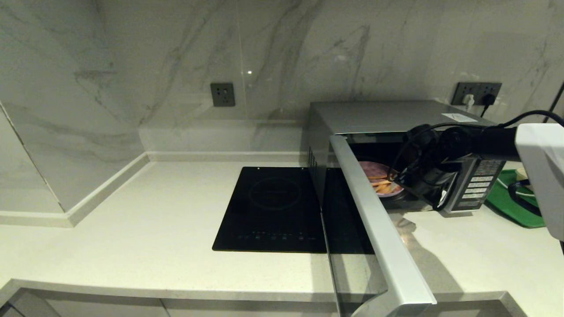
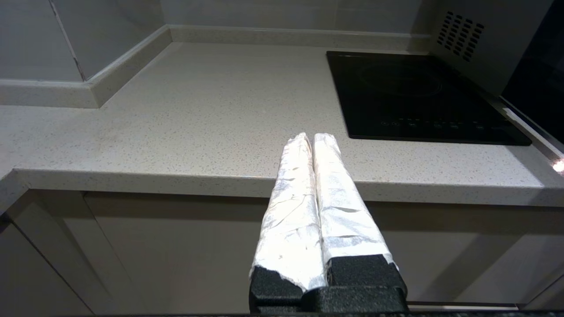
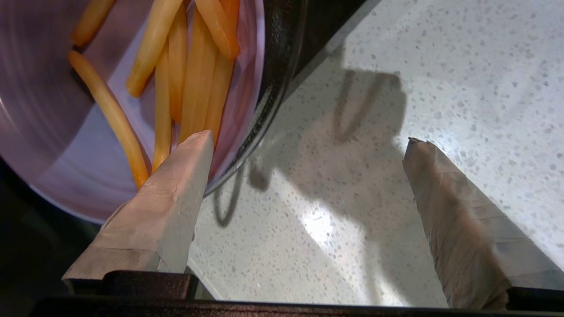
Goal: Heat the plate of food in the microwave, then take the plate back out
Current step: Take the plate out of the microwave
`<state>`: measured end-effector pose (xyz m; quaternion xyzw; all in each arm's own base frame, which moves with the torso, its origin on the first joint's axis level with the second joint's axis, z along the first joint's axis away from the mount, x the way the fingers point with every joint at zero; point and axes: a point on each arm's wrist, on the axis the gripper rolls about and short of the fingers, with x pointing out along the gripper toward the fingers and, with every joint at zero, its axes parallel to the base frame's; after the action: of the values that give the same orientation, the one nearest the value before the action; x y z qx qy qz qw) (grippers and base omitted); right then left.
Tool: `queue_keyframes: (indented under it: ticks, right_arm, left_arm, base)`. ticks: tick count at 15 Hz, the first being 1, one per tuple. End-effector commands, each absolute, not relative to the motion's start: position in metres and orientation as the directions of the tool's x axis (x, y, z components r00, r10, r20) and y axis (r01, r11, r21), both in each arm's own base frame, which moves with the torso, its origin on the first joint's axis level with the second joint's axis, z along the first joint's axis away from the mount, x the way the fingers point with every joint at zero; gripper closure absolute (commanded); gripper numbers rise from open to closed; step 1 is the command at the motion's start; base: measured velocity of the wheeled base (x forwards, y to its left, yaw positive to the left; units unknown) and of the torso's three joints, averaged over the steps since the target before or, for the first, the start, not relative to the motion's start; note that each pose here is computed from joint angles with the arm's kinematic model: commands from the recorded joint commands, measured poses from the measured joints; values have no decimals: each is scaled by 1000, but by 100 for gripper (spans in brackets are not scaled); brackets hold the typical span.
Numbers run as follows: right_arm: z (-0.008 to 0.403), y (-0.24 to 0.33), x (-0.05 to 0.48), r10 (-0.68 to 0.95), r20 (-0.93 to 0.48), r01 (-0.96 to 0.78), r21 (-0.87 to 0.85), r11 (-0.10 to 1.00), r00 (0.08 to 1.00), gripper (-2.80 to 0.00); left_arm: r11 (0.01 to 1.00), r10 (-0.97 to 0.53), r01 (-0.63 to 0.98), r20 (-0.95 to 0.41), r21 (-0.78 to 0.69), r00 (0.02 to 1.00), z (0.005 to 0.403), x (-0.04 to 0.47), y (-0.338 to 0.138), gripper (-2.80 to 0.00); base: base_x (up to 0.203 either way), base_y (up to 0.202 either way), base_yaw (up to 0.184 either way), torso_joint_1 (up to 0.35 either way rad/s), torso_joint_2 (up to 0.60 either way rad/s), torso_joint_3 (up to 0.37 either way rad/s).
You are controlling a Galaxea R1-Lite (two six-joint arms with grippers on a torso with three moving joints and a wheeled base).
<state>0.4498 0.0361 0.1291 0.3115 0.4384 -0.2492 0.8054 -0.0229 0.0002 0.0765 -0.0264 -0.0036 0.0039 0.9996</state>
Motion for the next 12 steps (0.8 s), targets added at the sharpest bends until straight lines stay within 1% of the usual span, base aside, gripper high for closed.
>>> queue_keyframes:
  ticks: [1, 8, 12]
  right_arm:
    - [124, 37, 453, -129, -860, 678, 287, 676, 493, -280]
    - [117, 33, 461, -127, -840, 670, 319, 671, 528, -280]
    - [116, 29, 462, -133, -841, 677, 317, 664, 524, -280]
  left_arm:
    - [999, 8, -7, 8, -54, 1000, 77, -23, 0, 0]
    - [999, 8, -7, 8, -54, 1000, 77, -23, 0, 0]
    - [999, 9, -8, 8, -54, 1000, 77, -23, 0, 0]
  base:
    - [0, 0, 0, 0, 0, 0]
    - [0, 0, 0, 0, 0, 0]
    - [0, 0, 0, 0, 0, 0]
